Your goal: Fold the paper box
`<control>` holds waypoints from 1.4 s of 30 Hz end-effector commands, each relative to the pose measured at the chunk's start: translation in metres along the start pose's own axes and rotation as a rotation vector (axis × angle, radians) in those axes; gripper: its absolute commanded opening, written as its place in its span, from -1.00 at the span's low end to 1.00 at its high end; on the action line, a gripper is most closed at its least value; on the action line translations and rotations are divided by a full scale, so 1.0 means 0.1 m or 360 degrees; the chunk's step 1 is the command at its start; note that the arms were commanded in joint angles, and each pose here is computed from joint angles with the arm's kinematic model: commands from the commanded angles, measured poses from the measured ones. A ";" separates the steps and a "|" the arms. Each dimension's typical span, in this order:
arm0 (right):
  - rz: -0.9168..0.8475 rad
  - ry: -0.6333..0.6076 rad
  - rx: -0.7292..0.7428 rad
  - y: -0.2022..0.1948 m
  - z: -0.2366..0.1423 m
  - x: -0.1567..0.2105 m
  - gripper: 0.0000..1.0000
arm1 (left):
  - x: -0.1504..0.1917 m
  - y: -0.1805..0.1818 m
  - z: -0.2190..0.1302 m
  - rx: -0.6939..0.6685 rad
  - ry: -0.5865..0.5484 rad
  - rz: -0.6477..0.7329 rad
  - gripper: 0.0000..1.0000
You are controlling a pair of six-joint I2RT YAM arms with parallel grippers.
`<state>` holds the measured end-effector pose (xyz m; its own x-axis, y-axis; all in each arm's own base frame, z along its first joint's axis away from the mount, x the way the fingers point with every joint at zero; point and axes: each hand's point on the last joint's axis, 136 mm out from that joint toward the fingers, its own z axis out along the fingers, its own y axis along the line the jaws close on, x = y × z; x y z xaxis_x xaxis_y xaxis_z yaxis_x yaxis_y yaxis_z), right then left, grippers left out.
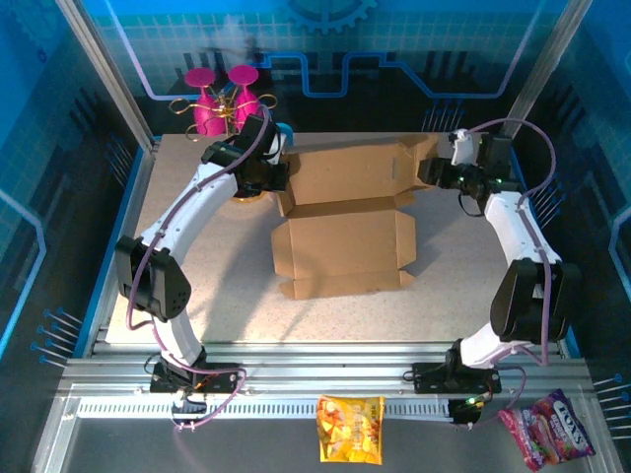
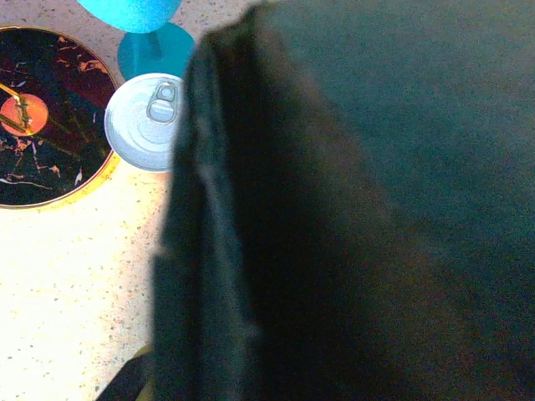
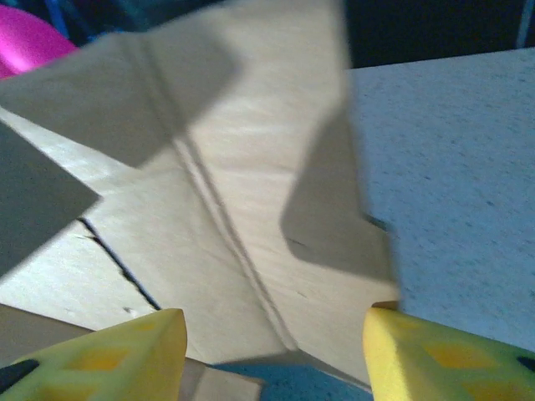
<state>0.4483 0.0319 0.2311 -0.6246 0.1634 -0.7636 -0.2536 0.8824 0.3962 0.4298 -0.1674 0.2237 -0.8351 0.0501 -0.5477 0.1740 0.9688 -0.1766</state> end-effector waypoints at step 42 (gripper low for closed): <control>-0.0177 -0.0299 0.0796 0.93 -0.16 0.14 -1.00 | -0.26 0.19 0.34 -0.0033 -0.0047 -0.0105 -1.00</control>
<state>0.4163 0.1187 0.2597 -0.5049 0.0372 -0.8624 -0.0987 0.9900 0.1006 0.4639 -0.1555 0.2004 -0.8395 0.0128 -0.5432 0.1248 0.9775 -0.1699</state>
